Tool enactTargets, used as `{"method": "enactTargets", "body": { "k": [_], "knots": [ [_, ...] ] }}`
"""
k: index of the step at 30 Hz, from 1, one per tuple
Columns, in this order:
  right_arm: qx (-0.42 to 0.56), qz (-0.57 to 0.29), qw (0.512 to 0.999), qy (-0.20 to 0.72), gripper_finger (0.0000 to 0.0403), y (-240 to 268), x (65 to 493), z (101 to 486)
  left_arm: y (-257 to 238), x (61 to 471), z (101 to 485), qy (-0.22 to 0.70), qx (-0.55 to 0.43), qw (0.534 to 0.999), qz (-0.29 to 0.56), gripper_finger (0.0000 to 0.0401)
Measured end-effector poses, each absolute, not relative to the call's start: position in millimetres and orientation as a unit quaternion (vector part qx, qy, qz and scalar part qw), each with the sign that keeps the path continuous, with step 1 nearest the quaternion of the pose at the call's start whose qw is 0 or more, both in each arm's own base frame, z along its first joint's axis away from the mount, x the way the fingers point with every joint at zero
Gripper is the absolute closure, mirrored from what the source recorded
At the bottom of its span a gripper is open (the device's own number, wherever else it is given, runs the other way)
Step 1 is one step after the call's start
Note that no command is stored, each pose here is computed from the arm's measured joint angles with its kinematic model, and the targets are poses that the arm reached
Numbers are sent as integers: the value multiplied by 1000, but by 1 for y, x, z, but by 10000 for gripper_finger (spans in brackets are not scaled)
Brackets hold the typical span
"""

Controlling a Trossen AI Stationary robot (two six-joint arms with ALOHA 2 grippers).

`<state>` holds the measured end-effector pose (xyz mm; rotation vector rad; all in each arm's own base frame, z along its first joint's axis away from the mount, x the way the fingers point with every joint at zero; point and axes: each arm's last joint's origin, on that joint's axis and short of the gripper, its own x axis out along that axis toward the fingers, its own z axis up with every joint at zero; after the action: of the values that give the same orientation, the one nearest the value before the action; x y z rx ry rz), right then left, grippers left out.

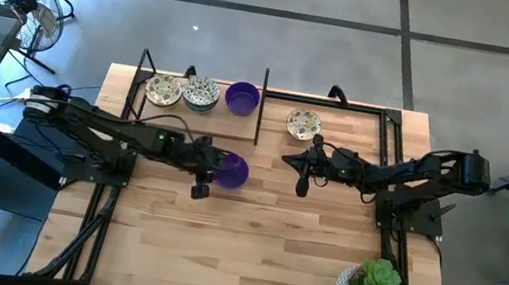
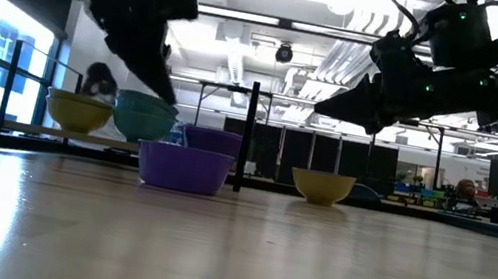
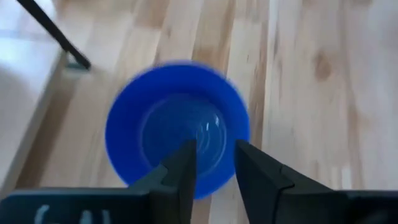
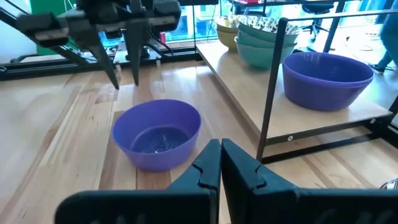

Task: Pick & Place Mini bowls
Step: Stack the violet bowl on top of the other violet bowls on the shelf

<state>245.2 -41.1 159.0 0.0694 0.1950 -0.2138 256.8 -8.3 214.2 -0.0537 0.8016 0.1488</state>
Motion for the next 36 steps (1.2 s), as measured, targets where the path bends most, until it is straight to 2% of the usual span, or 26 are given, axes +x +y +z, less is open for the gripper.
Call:
{"method": "enactTargets", "body": {
  "k": [12, 20, 25, 29, 36],
  "knots": [
    [28, -105, 988, 106, 401, -41, 245, 157, -15, 295, 188, 498, -7, 866, 50, 244],
    [28, -104, 988, 108, 401, -41, 245, 157, -29, 305, 181, 505, 21, 862, 28, 238],
    [28, -104, 988, 107, 402, -41, 245, 157, -30, 305, 181, 506, 38, 861, 48, 238],
    [28, -104, 988, 107, 401, -41, 245, 157, -28, 305, 181, 505, 44, 860, 59, 254],
    [28, -104, 988, 106, 400, -41, 245, 157, -28, 304, 169, 533, 58, 841, 66, 320]
  ]
}}
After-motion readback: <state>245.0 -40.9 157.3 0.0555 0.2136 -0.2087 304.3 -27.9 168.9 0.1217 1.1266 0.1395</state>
